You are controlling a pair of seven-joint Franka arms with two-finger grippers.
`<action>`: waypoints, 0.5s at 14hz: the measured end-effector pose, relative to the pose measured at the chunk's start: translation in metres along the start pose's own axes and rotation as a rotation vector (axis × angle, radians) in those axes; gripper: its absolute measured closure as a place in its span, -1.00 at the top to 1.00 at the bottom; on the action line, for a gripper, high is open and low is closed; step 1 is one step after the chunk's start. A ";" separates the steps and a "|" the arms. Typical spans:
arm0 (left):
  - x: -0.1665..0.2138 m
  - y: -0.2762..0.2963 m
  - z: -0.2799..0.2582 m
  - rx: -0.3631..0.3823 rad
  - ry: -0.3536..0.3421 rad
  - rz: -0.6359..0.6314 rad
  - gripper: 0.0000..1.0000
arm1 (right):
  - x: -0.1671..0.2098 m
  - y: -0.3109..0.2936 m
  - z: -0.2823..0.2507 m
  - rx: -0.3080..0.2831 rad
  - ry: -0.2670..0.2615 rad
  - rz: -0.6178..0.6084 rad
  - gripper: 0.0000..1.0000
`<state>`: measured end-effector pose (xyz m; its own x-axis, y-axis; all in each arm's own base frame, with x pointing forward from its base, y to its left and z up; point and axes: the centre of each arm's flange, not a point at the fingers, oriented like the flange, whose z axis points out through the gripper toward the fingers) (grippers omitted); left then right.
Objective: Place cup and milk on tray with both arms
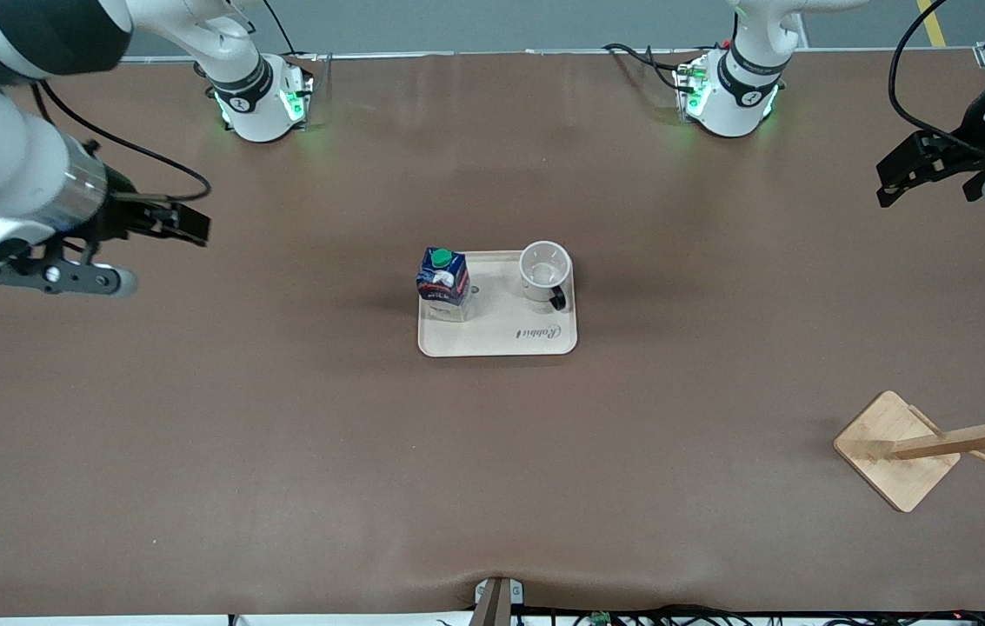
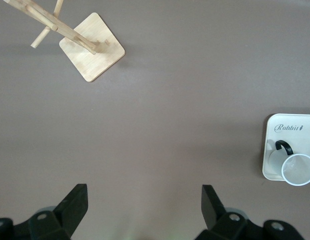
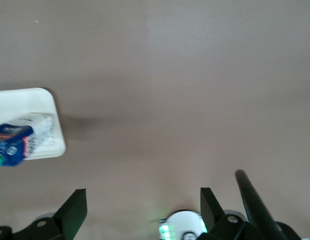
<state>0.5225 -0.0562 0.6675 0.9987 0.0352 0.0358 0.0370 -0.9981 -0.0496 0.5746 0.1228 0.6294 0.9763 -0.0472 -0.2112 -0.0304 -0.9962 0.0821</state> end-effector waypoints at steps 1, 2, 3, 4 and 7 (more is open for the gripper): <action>0.000 -0.001 -0.001 0.000 0.002 -0.001 1.00 | -0.005 0.017 -0.004 0.003 -0.003 -0.004 1.00; -0.001 -0.001 -0.002 0.000 0.003 -0.002 1.00 | -0.009 0.033 -0.007 0.011 -0.002 -0.005 1.00; -0.001 -0.001 -0.002 0.000 0.003 -0.003 1.00 | -0.012 0.047 -0.010 0.017 0.001 -0.020 1.00; -0.001 -0.002 -0.002 0.000 0.003 -0.003 1.00 | -0.012 0.062 -0.013 0.023 0.009 -0.047 1.00; -0.001 -0.002 -0.003 -0.001 0.005 -0.003 1.00 | -0.013 0.119 -0.025 0.046 0.047 -0.101 1.00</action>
<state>0.5218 -0.0548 0.6703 0.9984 0.0377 0.0414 0.0397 -0.9980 -0.0488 0.5635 0.0067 0.6662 0.9838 0.0563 -0.1702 0.0602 -0.9980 0.0173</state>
